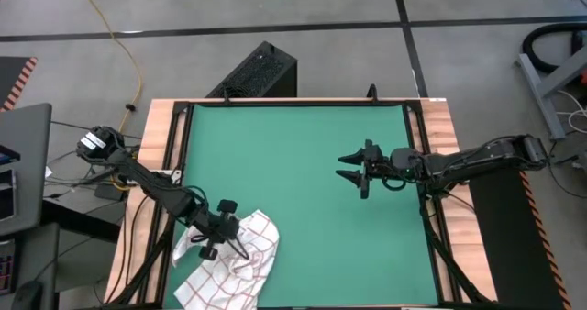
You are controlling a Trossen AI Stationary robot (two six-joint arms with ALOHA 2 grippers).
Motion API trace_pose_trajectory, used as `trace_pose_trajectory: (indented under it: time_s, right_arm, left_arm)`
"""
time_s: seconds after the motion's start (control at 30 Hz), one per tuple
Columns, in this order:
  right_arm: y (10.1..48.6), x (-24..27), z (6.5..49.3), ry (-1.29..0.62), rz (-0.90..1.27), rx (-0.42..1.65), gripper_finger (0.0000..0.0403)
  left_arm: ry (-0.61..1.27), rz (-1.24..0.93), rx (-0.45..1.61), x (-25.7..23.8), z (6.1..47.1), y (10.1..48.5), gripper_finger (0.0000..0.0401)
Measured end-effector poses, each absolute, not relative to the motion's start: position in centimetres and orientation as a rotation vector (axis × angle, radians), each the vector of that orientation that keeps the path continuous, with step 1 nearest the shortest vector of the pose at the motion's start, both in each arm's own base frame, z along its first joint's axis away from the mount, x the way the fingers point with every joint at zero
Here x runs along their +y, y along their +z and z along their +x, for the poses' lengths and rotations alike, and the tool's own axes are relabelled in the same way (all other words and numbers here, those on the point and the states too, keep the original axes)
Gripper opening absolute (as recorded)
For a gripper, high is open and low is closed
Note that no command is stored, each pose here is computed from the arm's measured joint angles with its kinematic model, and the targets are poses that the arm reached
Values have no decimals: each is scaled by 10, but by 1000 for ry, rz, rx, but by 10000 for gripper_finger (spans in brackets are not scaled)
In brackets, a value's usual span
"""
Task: Roll towel into tight, uniform cylinder
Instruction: Roll the white patterned towel
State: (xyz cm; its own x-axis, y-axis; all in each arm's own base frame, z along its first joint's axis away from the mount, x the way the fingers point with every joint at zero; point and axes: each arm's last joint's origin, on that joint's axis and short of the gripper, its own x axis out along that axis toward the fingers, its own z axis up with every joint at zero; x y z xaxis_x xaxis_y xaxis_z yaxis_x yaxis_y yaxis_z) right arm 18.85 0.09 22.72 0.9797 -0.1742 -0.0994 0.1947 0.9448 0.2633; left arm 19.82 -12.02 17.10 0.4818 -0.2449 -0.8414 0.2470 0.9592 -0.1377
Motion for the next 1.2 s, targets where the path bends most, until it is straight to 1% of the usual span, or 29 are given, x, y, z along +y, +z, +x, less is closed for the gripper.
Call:
trace_pose_trajectory:
  time_s: [0.13,0.3,0.47,0.63,0.7,0.83,0.97,1.07,1.2]
  right_arm:
    - [233,1,189,-179,283,13,240]
    - [240,1,189,-169,290,-54,240]
    - [249,1,191,-166,249,-90,240]
    - [268,2,214,-167,102,-76,240]
    - [273,3,230,-169,57,-40,240]
    - [275,2,267,-153,37,62,240]
    - [265,-3,304,19,11,207,236]
    - [259,-6,327,160,-6,270,227]
    - [266,-10,349,344,-105,224,213]
  left_arm:
    - [-241,37,1061,-111,201,195,0]
    - [-160,111,1056,-96,203,237,0]
    - [-92,218,955,-78,212,289,0]
    - [-86,258,829,-61,223,331,0]
    - [-84,262,812,-55,225,338,0]
    - [-85,235,810,-47,227,342,0]
    - [-148,187,839,-47,225,340,0]
    - [-144,176,865,-47,223,339,0]
    - [-112,200,873,-42,224,338,0]
